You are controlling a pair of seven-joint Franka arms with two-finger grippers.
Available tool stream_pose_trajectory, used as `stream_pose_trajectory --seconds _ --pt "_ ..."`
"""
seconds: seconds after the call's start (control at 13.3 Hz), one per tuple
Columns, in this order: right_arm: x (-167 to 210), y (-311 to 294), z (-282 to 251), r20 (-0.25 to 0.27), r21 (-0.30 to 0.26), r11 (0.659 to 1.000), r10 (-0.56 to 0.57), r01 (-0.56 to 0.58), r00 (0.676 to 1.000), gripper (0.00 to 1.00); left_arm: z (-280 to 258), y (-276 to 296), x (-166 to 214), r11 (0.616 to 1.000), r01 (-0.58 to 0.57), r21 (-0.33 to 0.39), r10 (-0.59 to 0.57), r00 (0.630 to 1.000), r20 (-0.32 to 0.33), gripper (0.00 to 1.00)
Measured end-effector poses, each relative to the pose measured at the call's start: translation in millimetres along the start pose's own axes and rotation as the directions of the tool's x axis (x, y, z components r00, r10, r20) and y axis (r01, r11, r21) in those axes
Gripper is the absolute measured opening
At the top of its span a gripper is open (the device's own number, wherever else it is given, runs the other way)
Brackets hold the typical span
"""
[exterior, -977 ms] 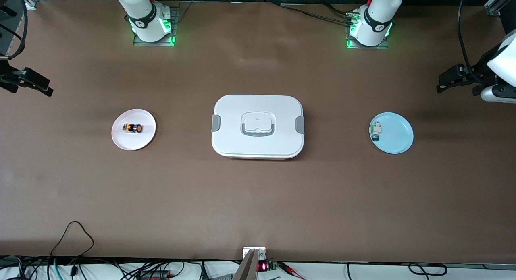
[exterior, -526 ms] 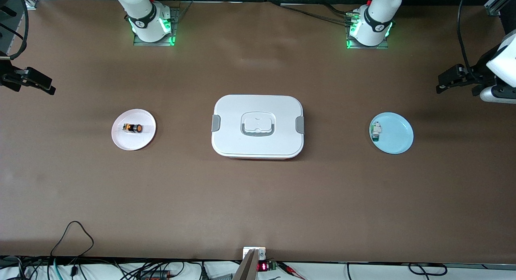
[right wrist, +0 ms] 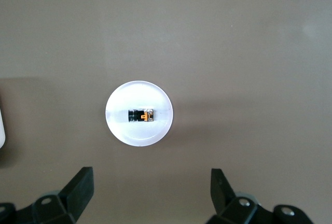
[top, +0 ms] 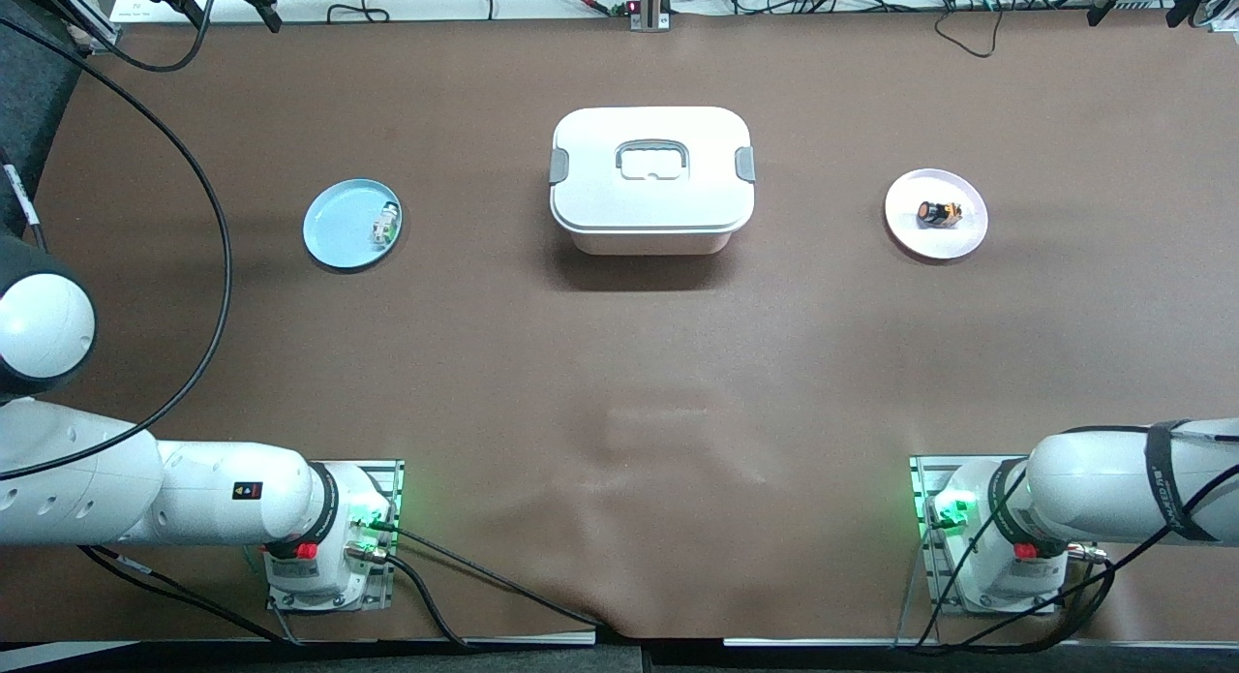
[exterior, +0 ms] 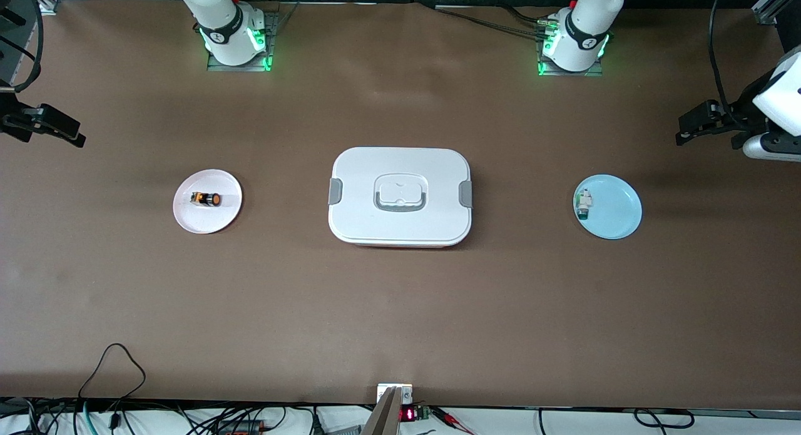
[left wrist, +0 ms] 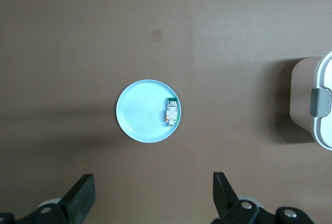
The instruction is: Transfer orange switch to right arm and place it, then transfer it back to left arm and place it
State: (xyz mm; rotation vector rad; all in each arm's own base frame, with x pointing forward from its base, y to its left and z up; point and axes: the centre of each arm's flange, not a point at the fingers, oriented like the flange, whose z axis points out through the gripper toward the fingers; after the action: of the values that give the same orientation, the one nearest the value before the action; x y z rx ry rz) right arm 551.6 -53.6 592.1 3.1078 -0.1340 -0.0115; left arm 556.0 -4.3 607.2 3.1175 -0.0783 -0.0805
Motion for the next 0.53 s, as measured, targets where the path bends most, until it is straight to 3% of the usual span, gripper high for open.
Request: stream_pose_trajectory --seconds 0.53 --pt "-2.0 -3.9 1.6 0.019 0.000 1.000 -0.007 0.007 1.000 1.00 -0.1 3.5 -0.4 1.000 -0.006 0.000 0.006 1.000 0.004 1.00"
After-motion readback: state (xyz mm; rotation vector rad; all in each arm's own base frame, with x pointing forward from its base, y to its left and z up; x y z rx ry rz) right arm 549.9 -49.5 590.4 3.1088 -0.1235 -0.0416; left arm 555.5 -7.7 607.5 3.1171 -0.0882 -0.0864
